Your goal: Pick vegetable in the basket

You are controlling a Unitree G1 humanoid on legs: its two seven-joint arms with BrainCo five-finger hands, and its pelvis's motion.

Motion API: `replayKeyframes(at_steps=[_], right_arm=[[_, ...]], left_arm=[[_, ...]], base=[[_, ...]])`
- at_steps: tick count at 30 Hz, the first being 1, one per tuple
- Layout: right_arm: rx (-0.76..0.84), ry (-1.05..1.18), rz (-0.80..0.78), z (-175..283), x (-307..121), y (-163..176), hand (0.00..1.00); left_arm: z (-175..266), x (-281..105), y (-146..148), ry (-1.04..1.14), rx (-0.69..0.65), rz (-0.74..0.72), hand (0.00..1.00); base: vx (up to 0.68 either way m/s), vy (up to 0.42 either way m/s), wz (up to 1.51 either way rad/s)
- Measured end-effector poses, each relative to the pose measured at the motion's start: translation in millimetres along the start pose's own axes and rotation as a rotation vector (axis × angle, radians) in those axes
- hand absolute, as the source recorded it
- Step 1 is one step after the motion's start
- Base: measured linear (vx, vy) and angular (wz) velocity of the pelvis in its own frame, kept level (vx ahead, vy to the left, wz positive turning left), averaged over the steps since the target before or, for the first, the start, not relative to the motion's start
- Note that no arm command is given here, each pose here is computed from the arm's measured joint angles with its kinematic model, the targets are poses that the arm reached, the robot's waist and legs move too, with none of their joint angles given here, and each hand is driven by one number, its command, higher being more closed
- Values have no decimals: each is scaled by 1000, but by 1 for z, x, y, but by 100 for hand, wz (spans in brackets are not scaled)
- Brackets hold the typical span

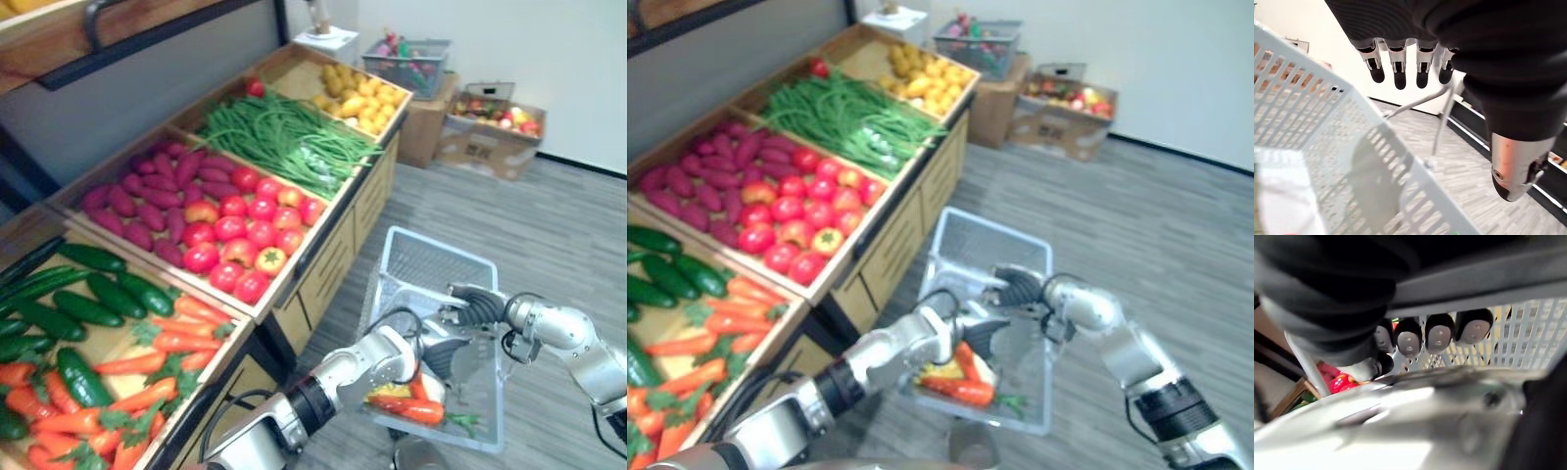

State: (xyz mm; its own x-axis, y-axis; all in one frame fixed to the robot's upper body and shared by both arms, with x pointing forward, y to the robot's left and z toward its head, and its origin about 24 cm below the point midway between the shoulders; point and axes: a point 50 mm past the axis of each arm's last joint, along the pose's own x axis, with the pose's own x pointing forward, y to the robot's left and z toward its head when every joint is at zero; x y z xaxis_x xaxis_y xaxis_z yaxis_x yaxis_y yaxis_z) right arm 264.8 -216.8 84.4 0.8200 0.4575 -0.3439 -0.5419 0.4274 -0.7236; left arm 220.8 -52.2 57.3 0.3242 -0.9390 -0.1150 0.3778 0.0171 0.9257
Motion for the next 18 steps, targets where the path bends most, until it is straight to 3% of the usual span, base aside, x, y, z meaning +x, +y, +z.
replayKeyframes(at_steps=[10,15,18], right_arm=[[315,485,-368,-103,-24,43,100],[494,703,-538,-140,-59,72,100],[642,825,-616,-155,-80,102,100]], left_arm=[[51,-58,17,-319,-288,134,0],[41,-86,15,-245,-378,195,0],[16,-115,16,-61,-473,362,0]], base=[[-11,27,56],[0,32,65],[15,37,73]])
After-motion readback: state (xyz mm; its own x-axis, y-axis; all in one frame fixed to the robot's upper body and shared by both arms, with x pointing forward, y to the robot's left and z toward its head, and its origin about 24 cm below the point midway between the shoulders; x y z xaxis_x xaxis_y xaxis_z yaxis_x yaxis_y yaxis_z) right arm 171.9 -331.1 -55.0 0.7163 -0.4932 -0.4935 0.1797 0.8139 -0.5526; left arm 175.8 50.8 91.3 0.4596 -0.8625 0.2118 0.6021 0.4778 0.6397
